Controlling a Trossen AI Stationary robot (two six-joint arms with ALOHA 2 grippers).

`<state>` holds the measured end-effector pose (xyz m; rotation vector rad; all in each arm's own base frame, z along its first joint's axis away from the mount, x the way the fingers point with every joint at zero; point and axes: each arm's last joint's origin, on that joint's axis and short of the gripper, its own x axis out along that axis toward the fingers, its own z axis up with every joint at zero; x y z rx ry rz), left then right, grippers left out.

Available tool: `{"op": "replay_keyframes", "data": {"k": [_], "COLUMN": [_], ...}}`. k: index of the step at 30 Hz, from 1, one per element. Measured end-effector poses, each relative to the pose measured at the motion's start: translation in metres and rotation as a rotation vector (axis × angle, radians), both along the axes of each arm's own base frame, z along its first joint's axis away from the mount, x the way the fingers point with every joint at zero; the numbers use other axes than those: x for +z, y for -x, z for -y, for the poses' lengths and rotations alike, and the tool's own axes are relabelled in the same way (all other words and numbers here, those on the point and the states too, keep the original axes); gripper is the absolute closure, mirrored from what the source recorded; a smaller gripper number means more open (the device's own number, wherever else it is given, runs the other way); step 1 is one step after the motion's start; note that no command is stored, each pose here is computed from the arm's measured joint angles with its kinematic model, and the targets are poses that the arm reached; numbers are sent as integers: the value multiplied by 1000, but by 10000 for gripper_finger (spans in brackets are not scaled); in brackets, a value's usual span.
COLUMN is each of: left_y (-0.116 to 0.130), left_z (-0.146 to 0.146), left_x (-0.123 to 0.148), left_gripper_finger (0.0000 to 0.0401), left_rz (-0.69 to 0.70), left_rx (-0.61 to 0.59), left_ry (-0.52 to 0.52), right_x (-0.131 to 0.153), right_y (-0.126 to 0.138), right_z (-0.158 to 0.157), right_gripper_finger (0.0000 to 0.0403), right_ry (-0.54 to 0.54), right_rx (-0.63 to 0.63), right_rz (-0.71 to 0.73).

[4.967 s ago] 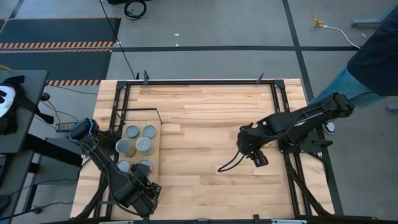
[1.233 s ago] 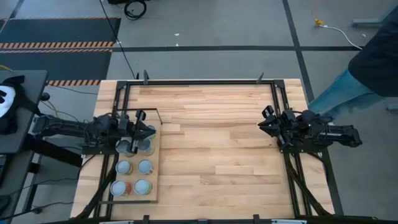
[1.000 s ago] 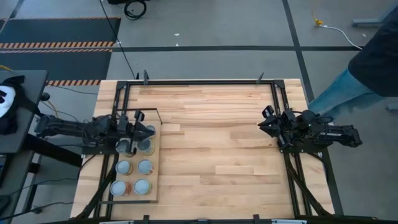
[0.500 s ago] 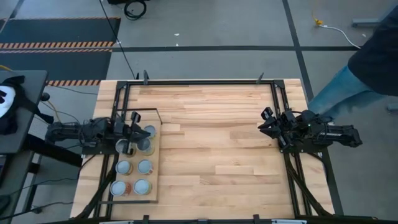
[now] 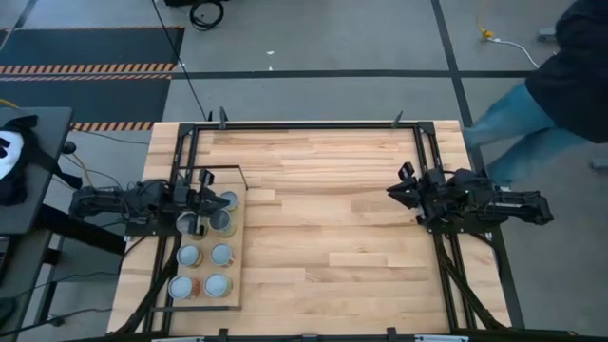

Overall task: Pick and place cans onto a shelf
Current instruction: Return to Home Position

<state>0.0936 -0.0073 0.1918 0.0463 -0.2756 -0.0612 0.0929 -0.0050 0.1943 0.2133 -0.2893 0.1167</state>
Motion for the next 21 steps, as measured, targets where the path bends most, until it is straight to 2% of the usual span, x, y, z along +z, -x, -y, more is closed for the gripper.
{"op": "replay_keyframes", "data": {"k": [5, 11, 15, 21], "left_y": [-1, -2, -3, -4], "left_z": [0, 0, 0, 0], "left_x": [-6, -9, -16, -22], "left_gripper_finger": [376, 376, 376, 376], "left_rz": [-58, -96, -170, -227], "left_rx": [4, -19, -7, -5], "left_ry": [-22, 73, 21, 10], "right_x": [-10, -25, -25, -25], "right_y": [-3, -4, -4, -4], "right_z": [1, 2, 2, 2], "right_gripper_finger": [337, 337, 337, 337], "right_ry": [7, 66, 62, 62], "right_rx": [-47, -59, -58, -58], "right_rz": [-104, -255, -255, -256]}}
